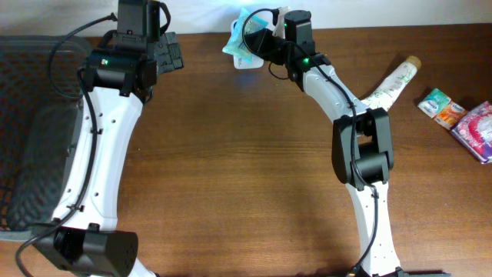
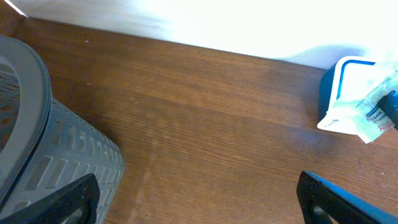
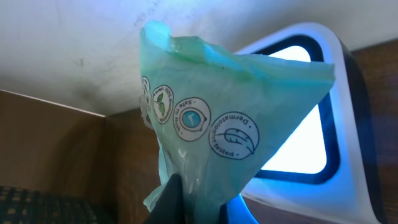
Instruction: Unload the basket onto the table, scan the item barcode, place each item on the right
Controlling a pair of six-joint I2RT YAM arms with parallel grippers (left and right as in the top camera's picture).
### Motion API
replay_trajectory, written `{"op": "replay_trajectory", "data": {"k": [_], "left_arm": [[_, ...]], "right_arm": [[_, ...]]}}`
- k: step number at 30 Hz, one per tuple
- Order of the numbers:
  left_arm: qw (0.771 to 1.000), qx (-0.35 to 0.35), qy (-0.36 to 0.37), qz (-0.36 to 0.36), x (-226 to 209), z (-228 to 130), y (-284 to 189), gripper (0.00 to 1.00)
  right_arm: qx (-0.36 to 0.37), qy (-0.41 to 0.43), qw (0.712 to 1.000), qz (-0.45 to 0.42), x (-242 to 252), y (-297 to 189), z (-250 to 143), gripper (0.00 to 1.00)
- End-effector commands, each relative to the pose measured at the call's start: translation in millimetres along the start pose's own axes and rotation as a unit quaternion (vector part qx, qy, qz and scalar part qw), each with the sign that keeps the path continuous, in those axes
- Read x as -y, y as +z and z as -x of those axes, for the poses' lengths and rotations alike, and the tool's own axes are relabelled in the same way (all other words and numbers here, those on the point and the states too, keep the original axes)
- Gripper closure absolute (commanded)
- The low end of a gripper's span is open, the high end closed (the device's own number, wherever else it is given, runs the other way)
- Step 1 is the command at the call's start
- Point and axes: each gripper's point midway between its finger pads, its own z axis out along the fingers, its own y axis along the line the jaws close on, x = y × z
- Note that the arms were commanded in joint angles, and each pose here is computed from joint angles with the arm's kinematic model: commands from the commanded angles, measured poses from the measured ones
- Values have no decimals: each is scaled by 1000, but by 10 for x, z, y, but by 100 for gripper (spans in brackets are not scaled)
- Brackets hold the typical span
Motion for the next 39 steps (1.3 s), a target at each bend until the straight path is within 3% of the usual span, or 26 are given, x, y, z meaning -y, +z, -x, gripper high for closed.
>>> {"op": "replay_trajectory", "data": {"k": [1, 3, 6, 7, 9, 13, 15, 16, 18, 20, 25, 29, 30, 32, 35, 36, 39], "left_arm": [[1000, 3, 4, 4, -22, 21, -5, 1], [1000, 3, 4, 3, -20, 20, -6, 1], [1000, 3, 4, 3, -20, 19, -5, 1], [1000, 3, 4, 3, -20, 20, -6, 1], [1000, 3, 4, 3, -20, 20, -6, 1], [1000, 3, 4, 4, -22, 21, -5, 1], [1000, 3, 4, 4, -22, 21, -5, 1], [1000, 3, 4, 3, -20, 19, -5, 1], [1000, 3, 4, 3, -20, 20, -6, 1], [1000, 3, 4, 3, -20, 20, -6, 1], [1000, 3, 4, 3, -20, 20, -6, 1], [1000, 3, 4, 4, -22, 21, -5, 1], [1000, 3, 4, 4, -22, 21, -5, 1], [1000, 3, 4, 4, -22, 21, -5, 1], [1000, 3, 4, 4, -20, 19, -5, 1], [1000, 3, 4, 3, -20, 20, -6, 1], [1000, 3, 4, 4, -22, 22, -5, 1]], "right_arm": [[13, -13, 1000, 8, -91, -36, 139, 96], [26, -6, 1000, 3, -5, -225, 359, 96], [61, -4, 998, -31, 238, -1142, 1076, 96], [66, 20, 996, -57, 400, -1414, 1195, 96], [67, 116, 980, -146, 1188, -2305, 1338, 96], [11, 198, 945, -260, 2303, -3709, 917, 96], [-13, 202, 939, -278, 2475, -4060, 732, 96], [-24, 224, 914, -337, 2699, -4385, 566, 96], [-43, 205, 910, -358, 2755, -4467, 492, 78], [-63, 181, 916, -352, 2700, -4384, 461, 81], [-87, 182, 916, -346, 2386, -4332, 387, 62], [-50, 130, 927, -348, 1198, -4849, 475, 36], [-41, 121, 929, -348, 951, -4956, 443, 34], [-24, 77, 934, -348, 276, -5217, 244, 32], [-13, 23, 941, -336, -316, -5278, -167, 28], [-14, 9, 944, -330, -470, -5273, -369, 0], [-44, 8, 947, -317, -600, -5217, -954, 1]]}}
